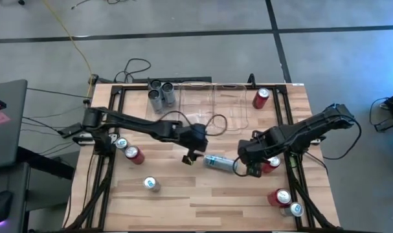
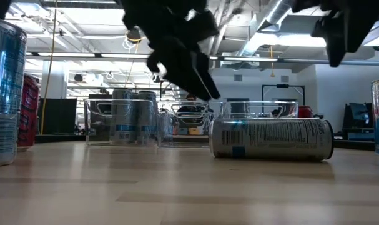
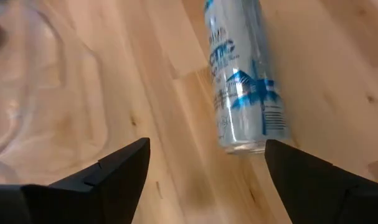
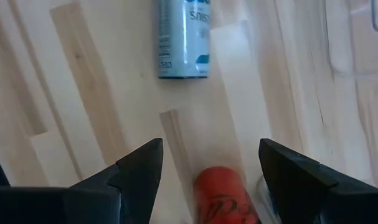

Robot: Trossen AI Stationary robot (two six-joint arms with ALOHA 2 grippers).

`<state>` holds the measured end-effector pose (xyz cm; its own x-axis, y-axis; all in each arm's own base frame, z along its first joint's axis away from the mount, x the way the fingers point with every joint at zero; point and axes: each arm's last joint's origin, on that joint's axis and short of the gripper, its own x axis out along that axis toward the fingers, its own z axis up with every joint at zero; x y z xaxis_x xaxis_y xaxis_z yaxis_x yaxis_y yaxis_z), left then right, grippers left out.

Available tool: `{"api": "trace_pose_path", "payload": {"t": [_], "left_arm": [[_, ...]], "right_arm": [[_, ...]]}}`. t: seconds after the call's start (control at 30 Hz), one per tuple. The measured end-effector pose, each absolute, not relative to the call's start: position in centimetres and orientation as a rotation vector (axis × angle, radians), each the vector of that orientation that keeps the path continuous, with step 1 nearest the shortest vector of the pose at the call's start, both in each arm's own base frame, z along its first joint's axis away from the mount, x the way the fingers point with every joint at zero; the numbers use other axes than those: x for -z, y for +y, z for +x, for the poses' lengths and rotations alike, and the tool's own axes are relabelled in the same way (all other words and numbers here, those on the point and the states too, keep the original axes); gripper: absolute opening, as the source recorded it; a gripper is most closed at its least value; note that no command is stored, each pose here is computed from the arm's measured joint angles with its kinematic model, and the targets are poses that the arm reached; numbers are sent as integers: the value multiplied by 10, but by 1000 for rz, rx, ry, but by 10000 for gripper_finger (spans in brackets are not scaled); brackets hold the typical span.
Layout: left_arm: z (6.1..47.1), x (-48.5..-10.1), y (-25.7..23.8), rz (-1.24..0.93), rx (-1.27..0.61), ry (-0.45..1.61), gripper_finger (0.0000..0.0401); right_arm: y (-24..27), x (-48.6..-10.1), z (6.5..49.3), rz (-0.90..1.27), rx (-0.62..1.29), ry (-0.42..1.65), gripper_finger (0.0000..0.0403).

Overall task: Sort soda cans
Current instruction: Put the white-blue soda can into the left transparent bin

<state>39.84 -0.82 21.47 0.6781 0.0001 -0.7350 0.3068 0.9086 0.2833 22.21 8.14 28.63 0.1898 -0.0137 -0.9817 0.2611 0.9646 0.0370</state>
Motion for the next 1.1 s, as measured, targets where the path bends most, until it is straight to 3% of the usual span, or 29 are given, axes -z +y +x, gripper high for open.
{"api": "trace_pose_path", "payload": {"t": [0.2,0.73,1.1], "left_arm": [[417,-194,-16,427,234,859,315],[435,-194,-29,251,362,672,315],[449,-144,-36,244,321,730,315]], "right_arm": [[88,-286,219,213,185,1376,282],[93,-286,217,214,182,1376,282],[93,-287,218,228,192,1366,282]]}}
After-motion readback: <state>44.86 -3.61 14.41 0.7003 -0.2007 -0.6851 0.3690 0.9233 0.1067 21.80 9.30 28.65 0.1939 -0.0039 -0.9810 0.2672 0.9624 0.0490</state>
